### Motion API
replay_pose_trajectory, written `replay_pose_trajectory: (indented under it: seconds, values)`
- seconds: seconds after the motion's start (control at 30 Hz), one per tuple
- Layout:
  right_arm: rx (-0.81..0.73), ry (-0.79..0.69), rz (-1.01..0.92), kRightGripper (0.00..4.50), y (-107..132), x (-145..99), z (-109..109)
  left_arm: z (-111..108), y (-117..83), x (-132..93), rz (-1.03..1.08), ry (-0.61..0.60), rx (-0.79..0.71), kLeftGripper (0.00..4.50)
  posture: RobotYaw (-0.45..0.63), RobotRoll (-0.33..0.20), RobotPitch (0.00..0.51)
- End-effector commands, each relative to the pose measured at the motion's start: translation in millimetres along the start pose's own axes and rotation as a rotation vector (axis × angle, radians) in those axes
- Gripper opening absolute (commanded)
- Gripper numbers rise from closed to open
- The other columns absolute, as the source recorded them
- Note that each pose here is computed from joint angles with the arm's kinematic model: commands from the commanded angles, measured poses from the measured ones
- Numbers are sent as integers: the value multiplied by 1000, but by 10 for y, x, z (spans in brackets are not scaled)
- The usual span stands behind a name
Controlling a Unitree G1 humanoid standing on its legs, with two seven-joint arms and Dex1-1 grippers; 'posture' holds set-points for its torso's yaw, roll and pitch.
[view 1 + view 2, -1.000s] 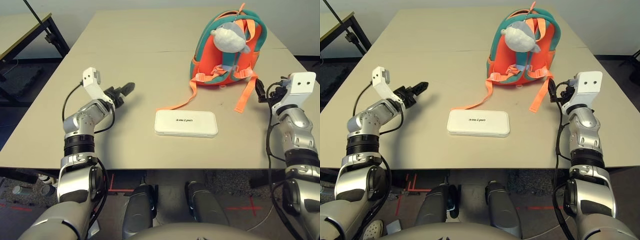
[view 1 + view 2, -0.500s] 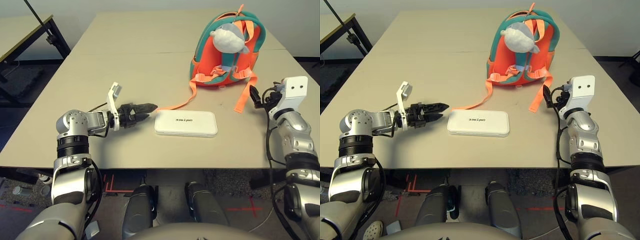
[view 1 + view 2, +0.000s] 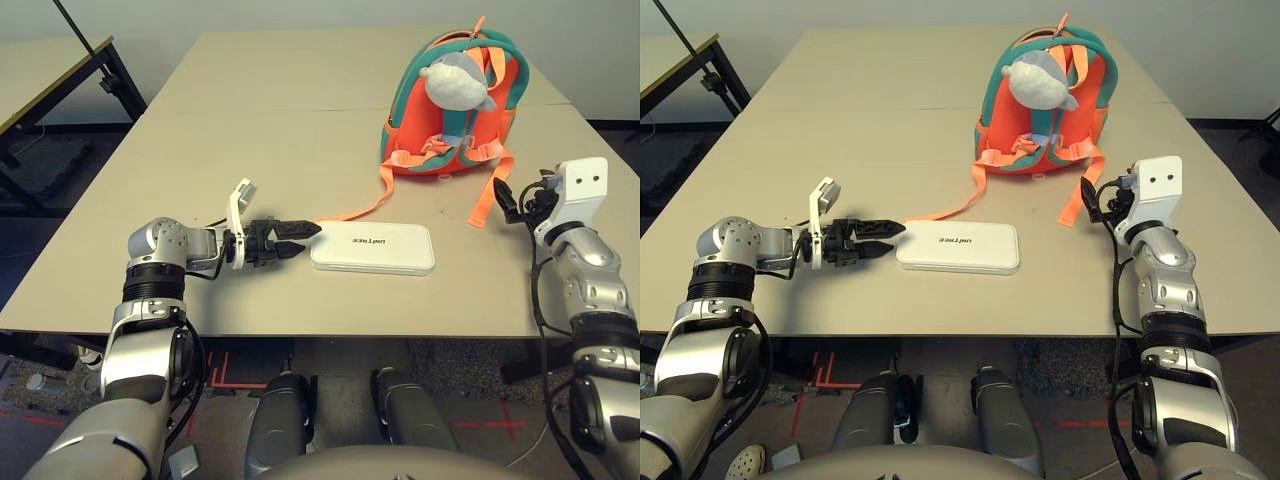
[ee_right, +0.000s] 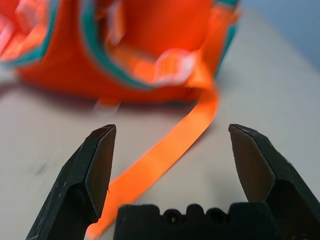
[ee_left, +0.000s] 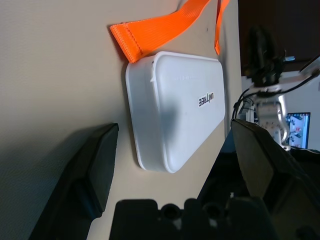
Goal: Put the pencil case into the backpack and zip it.
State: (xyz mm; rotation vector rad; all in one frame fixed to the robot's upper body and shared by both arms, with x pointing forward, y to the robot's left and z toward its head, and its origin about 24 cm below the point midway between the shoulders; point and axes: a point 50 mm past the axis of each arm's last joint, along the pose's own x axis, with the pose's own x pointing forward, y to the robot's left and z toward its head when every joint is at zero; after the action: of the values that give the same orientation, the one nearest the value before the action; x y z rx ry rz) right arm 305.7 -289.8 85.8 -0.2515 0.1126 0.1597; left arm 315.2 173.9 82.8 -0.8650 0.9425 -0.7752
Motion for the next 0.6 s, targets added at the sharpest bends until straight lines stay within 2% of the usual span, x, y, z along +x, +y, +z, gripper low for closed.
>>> replay_pose_trajectory:
  seconds: [0.03, 0.17, 0.3, 0.37, 0.6]
  values:
    - [-66, 86, 144, 3859, 113, -72, -18, -12, 56, 44, 48, 18, 3, 4500, -229, 0, 76]
    - [-145, 190, 301, 2291, 266, -166, -67, -17, 55, 71, 43, 23, 3, 4500, -229, 0, 76]
    - [-160, 213, 398, 645, 429, -176, -54, -18, 50, 93, 38, 27, 6, 4500, -229, 0, 76]
    - [-165, 212, 427, 24, 498, -169, -39, -15, 45, 101, 35, 26, 7, 4500, -229, 0, 76]
    - [-177, 194, 403, 24, 507, -95, -12, 5, 31, 99, 32, 15, 13, 4500, -229, 0, 76]
